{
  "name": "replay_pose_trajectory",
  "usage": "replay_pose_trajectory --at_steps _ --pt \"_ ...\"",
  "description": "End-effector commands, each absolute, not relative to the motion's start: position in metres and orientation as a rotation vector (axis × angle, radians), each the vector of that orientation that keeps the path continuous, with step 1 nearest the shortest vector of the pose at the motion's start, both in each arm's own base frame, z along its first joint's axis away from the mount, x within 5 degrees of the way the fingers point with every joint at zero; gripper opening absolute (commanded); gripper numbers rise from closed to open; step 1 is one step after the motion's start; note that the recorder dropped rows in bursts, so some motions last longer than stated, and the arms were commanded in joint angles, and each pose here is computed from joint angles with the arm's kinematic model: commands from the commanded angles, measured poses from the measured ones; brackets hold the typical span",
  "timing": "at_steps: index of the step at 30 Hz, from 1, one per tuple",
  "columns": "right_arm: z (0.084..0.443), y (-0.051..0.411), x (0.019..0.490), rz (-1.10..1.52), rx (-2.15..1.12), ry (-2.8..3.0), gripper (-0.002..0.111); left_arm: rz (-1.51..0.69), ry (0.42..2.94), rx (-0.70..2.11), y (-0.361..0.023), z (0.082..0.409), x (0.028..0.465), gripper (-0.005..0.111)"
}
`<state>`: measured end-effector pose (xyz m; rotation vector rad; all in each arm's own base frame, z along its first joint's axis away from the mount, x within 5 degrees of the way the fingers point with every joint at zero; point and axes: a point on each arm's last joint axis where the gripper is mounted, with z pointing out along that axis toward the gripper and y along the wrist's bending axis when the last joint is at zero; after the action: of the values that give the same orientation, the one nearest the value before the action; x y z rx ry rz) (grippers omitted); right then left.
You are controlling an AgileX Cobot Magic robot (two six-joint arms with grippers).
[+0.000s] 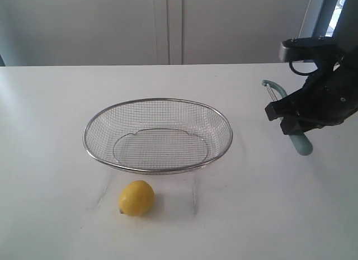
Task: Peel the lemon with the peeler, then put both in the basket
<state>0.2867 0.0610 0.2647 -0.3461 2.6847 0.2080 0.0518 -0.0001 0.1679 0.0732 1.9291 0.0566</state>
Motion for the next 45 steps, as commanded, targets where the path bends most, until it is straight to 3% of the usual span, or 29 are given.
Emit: replay_pose_trajectory --at_steps 1,22,32,45 --pt "0.274 0.062 0.272 0.225 -0.349 2.655 0.000 0.049 1.932 0.066 0.000 0.166 0.052 0.001" --pt "0.289 0.078 0.259 0.238 -0.449 2.595 0.000 0.050 1.927 0.066 0.000 0.167 0.052 0.001" --pt "0.289 0.078 0.259 0.236 -0.454 2.594 0.000 0.065 1.624 0.048 0.001 0.194 0.057 0.001" --pt "0.289 0.078 0.259 0.236 -0.456 2.594 0.000 0.064 1.569 0.041 0.001 0.199 0.058 0.001"
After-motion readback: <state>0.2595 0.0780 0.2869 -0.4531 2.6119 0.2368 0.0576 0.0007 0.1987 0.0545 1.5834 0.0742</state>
